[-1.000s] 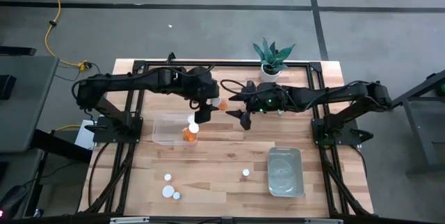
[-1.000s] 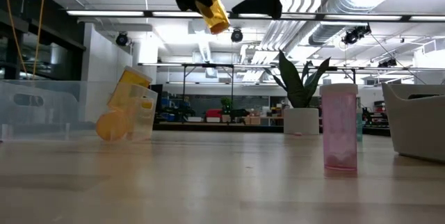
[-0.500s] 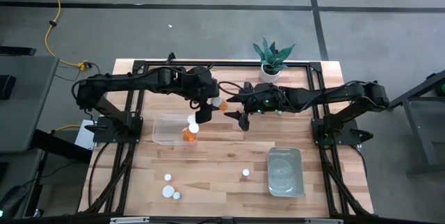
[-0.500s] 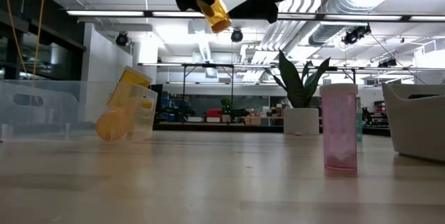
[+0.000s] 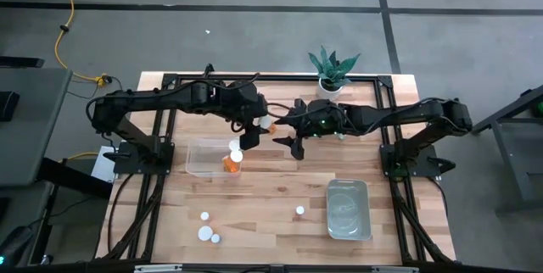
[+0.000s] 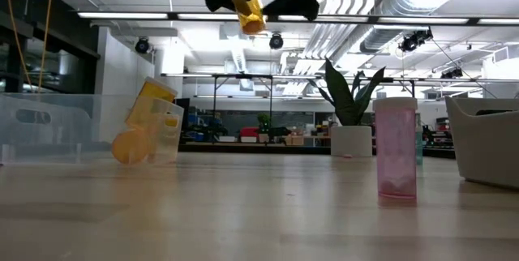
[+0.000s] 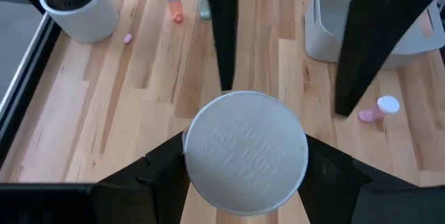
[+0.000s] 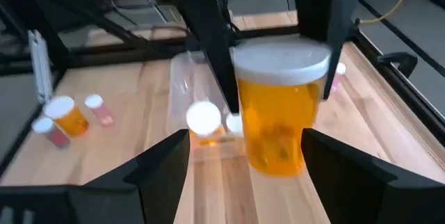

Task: Pick and place medicine bottles into bin by pill shape (circle, oval)
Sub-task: Put the large orange pill bottle into the transparent bin

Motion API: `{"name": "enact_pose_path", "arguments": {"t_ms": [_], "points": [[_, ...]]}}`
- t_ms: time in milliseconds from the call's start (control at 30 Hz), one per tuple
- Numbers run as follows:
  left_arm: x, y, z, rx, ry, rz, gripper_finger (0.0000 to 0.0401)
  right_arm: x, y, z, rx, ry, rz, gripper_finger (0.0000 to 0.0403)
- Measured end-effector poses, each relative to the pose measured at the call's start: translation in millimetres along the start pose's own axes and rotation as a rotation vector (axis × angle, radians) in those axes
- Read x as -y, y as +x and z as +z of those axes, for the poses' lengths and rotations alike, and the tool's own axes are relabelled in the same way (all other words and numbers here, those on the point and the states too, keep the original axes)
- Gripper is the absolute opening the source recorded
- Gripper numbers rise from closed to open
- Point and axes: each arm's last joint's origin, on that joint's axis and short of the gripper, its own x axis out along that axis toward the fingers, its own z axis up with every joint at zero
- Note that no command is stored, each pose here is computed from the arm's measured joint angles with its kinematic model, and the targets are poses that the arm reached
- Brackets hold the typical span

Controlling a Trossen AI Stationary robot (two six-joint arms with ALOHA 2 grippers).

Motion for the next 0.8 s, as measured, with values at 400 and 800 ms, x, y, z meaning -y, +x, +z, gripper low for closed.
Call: {"name": "enact_pose_path", "arguments": {"t_ms": [400, 800], "points": [[0, 0, 3, 0.034, -0.007, -0.006, 0.0213, 2, 13, -2, 0.038, -0.04, -0.162, 0.0268], [0, -1, 16, 0.167, -0.037, -0.009, 0.0213, -1, 13, 3, 0.095, 0.024, -0.035, 0.0268]]}}
